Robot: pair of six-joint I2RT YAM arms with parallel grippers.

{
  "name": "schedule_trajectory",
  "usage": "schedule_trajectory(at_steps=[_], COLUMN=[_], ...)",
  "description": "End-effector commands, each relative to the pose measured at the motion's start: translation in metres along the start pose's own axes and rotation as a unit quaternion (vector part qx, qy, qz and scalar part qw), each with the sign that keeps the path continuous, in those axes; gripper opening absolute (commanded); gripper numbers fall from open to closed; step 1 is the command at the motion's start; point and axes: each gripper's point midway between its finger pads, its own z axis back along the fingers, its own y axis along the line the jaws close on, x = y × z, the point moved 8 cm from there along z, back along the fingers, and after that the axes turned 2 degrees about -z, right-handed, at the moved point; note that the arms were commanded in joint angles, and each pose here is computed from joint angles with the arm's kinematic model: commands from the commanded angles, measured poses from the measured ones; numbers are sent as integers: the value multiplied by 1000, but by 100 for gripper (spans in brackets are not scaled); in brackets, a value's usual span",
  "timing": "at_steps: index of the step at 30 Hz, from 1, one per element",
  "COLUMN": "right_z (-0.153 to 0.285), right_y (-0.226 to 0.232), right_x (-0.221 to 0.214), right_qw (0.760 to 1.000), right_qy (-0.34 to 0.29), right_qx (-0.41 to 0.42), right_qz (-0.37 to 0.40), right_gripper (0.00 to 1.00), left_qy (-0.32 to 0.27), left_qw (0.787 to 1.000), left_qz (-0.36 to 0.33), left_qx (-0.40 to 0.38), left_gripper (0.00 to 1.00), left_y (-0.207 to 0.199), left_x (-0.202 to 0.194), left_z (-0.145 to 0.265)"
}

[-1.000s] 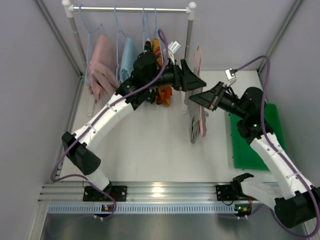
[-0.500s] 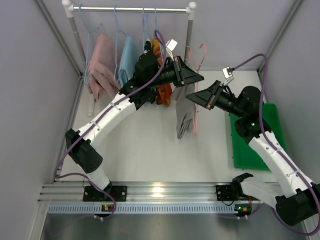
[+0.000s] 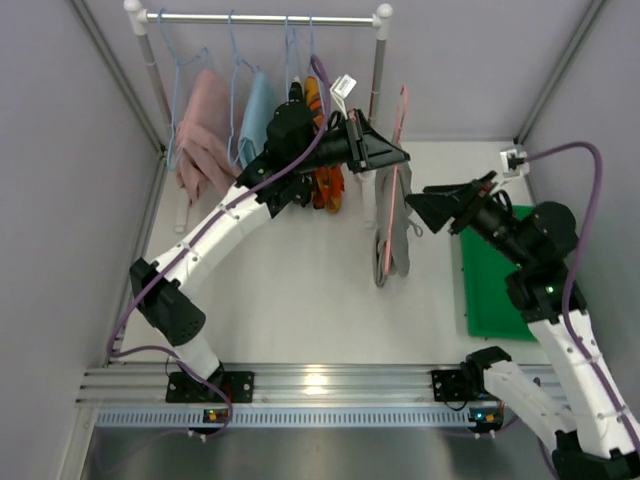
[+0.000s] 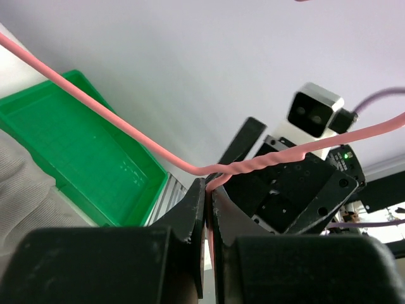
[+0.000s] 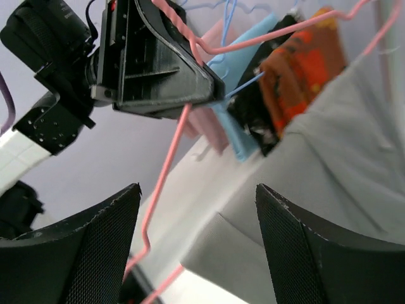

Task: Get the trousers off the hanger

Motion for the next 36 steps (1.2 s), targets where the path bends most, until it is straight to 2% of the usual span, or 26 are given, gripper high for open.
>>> schedule_trajectory(at_steps=[1,3,6,7,11,16,21,26,31,36], right_z=[33,39,44,45,41,29,16,6,-3,-3], right_y=[-9,-28,-43,-44,-58,-74,-82,-92,-103,-102], right_x=[4,-10,-31,-35,-50,-62,-73,-74,-68,-68], right_qw=[992,987,983,983,975,965,965,964,963,959], right_qy=[-40,-28,-4,-2,29,72,71,57,46,55], right_qx=[-63,-89,-84,-78,-56,-24,6,-11,-41,-28], right_qz=[103,132,162,167,215,252,254,258,262,278], right_gripper=[73,74,92,95,99,98,98,95,85,78], left_qy=[-51,-46,-45,-47,-47,-45,-52,-55,-47,-43], left_qw=[990,989,988,986,984,981,980,981,982,982], left_qz=[-95,-95,-99,-104,-107,-110,-102,-91,-86,-89], left_qx=[-95,-103,-112,-118,-138,-151,-160,-162,-160,-162], left_gripper=[0,0,0,0,0,0,0,0,0,0], left_y=[-56,-60,-63,-67,-74,-77,-80,-82,-80,-81], left_x=[35,36,38,40,43,45,46,47,44,42], left_z=[16,16,15,16,14,14,14,13,12,13])
